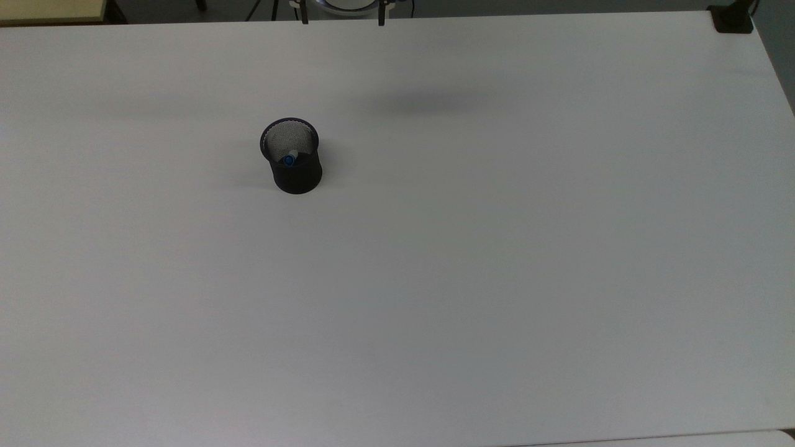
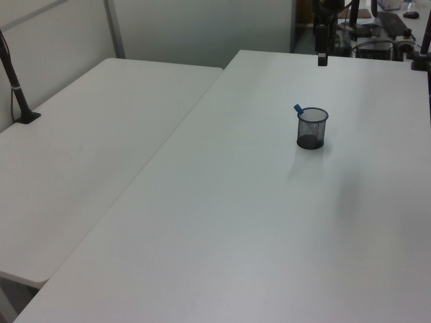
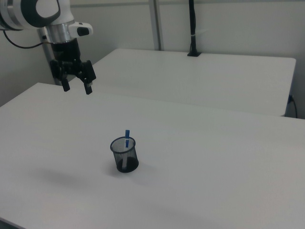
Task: Remove the marker
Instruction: 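Move the open gripper down over the black mesh cup toward the marker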
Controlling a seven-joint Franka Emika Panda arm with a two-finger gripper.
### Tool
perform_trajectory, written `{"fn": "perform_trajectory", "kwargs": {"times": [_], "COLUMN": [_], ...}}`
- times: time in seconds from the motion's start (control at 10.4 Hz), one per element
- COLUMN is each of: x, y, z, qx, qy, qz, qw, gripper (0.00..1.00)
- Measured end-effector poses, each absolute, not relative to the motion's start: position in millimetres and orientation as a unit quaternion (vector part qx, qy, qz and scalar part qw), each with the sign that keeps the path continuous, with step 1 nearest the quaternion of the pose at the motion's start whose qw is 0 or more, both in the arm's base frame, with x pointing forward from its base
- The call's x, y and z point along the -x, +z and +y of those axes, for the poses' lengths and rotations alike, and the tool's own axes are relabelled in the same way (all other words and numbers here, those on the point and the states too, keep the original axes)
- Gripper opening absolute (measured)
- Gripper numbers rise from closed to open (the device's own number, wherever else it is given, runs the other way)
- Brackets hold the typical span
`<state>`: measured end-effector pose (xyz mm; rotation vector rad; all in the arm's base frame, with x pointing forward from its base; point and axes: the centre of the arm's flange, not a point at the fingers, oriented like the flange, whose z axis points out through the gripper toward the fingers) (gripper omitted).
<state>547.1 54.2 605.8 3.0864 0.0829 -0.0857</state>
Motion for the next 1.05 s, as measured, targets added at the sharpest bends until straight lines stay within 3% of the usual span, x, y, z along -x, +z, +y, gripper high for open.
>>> {"fn": "perform_trajectory", "kwargs": {"times": [0.77,1.05], "x": [-549,-561], "y": [603,601], "z": [45,24], "qx": [-0.999,-1.0], "qy": [-0.029,-0.007], "qz": [0.019,0.0], "qw": [0.027,0.025], "gripper": [1.0,0.92]}}
